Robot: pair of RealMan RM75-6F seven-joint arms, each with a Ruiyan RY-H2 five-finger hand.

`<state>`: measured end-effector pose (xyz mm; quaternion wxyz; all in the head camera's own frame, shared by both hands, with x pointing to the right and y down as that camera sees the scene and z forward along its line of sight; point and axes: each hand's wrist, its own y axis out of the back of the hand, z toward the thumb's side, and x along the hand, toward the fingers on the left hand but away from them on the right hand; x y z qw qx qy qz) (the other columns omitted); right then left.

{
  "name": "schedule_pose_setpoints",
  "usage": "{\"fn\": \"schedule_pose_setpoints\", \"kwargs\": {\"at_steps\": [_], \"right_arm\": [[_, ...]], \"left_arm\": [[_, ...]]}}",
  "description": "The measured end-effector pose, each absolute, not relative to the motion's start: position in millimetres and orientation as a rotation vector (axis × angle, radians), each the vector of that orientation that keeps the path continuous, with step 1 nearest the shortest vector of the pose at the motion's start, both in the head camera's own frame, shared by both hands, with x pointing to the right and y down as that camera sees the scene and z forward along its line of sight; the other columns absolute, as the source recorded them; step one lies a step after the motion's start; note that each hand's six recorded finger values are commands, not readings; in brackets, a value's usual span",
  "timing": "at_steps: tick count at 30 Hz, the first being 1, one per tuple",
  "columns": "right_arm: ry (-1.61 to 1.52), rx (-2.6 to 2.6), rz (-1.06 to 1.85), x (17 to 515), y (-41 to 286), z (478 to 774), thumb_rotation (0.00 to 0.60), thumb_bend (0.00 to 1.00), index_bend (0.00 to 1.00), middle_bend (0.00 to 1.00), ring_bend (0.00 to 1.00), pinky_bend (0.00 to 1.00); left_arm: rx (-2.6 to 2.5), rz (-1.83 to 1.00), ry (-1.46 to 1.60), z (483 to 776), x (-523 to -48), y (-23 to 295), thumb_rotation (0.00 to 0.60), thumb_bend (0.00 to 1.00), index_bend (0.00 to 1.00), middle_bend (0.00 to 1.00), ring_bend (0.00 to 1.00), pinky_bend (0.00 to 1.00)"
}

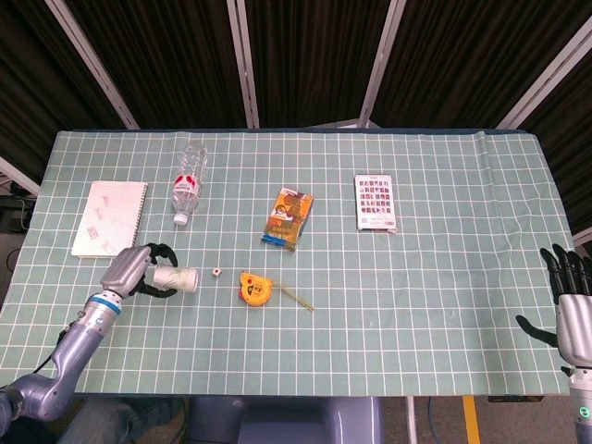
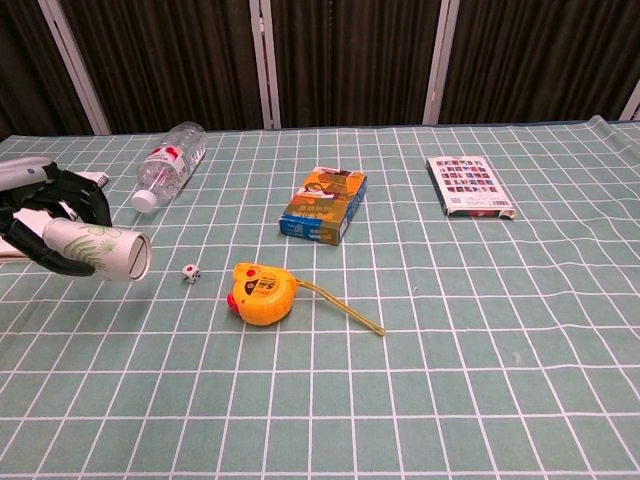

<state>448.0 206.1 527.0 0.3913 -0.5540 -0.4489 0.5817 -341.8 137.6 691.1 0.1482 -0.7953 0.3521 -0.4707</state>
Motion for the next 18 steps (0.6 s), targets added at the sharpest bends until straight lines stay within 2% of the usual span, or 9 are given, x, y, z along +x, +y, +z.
{"fn": "schedule_pose_setpoints", "kwargs": {"at_steps": [3, 5, 6, 7, 9, 10, 18], "right_arm": [[-1.142, -1.403, 1.486, 450, 206, 528, 0.600, 0.00, 0.00, 0.00, 0.00, 0.00], [-1.144, -1.402, 1.486, 450, 205, 528, 0.600, 0.00, 0.00, 0.00, 0.00, 0.00], [-1.145, -1.401, 1.485, 451, 205, 528, 0.600, 0.00, 0.00, 0.00, 0.00, 0.00], [-1.146, -1.399, 1.485, 451, 205, 528, 0.600, 0.00, 0.00, 0.00, 0.00, 0.00], [-1.151, -1.395, 1.483, 451, 205, 527, 0.600, 0.00, 0.00, 0.00, 0.00, 0.00], [-1.153, -1.393, 1.482, 452, 205, 526, 0.600, 0.00, 0.00, 0.00, 0.00, 0.00], [-1.158, -1.392, 1.484, 453, 205, 525, 0.600, 0.00, 0.00, 0.00, 0.00, 0.00]], "left_arm": [[-2.377, -1.364, 1.020, 704, -345, 143, 0.600, 0.00, 0.49, 0.37, 0.31, 0.38], [-2.402, -1.380, 0.988, 715, -346, 147, 0.600, 0.00, 0.44, 0.32, 0.26, 0.35], [-2.407, -1.386, 0.969, 719, -346, 149, 0.600, 0.00, 0.35, 0.23, 0.17, 0.26], [-2.411, -1.393, 0.942, 725, -345, 151, 0.600, 0.00, 0.21, 0.13, 0.09, 0.15], [-2.422, -1.395, 0.906, 731, -342, 154, 0.600, 0.00, 0.03, 0.01, 0.00, 0.01], [-2.430, -1.392, 0.890, 732, -339, 155, 0.600, 0.00, 0.00, 0.00, 0.00, 0.00], [-2.309, -1.310, 0.760, 717, -335, 153, 0.600, 0.00, 0.00, 0.00, 0.00, 0.00]]}}
